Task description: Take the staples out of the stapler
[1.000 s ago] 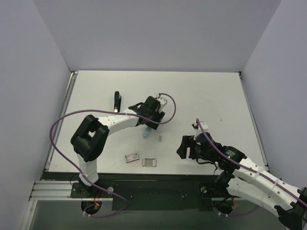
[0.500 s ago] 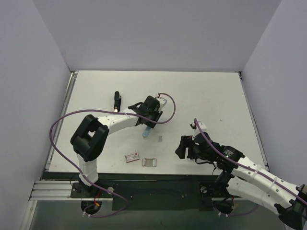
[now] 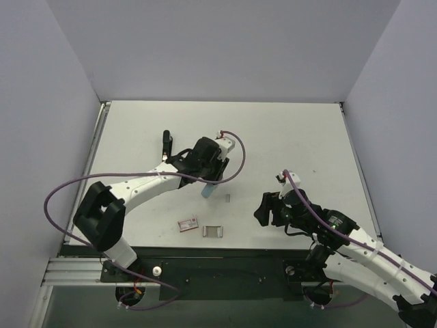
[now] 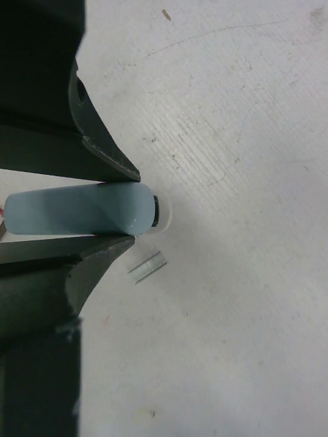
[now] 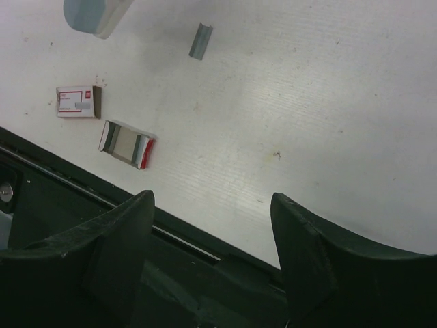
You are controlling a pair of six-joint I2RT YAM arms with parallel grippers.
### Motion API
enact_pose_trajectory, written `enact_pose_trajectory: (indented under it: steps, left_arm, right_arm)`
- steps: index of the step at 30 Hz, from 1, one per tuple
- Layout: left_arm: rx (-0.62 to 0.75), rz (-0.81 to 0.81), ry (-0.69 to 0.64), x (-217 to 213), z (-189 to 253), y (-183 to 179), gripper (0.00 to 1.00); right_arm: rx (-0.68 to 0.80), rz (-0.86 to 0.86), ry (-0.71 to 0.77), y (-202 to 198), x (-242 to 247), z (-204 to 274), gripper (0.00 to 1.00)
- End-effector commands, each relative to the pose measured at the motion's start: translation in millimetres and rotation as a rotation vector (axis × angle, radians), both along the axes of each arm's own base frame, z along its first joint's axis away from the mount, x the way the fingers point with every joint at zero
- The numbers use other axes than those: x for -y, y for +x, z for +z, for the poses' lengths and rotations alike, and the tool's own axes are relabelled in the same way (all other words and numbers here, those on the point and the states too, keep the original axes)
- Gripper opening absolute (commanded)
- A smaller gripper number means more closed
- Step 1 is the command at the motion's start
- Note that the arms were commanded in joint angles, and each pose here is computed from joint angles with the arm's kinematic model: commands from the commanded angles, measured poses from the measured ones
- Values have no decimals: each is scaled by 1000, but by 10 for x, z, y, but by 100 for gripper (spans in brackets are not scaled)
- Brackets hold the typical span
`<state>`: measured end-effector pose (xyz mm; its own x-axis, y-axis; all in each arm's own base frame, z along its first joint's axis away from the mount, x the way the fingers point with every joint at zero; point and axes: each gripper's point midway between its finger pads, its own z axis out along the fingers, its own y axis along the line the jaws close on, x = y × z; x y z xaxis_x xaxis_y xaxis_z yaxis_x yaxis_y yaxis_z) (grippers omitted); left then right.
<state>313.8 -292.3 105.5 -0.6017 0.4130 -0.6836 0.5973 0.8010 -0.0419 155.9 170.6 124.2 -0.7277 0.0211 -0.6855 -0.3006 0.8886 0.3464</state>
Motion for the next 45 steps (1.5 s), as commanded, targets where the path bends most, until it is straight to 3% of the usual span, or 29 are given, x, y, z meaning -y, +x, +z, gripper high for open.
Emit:
enact_pose_trajectory:
  steps: [1,10,22,34,45]
  left_arm:
    - [46,-130,-203,239,651,-271,0]
    - [13,-415,-510,473,1273,-1119,0]
    - [9,-679,-765,557,1657,-1983,0]
    - [-33,-788,-904,419,1758,-2432,0]
    - [-15,-860,-956,354,1885,-2643,0]
  right_arm:
    - [82,32,-21,36,48,288,64]
    - [169,164,-24,-21,7,837,63]
    - [173,619,130,-555,-466,1257,57]
    - [200,896,214,-965,-657,1481,54]
    - [198,960,183,-1030,-906,1425,54]
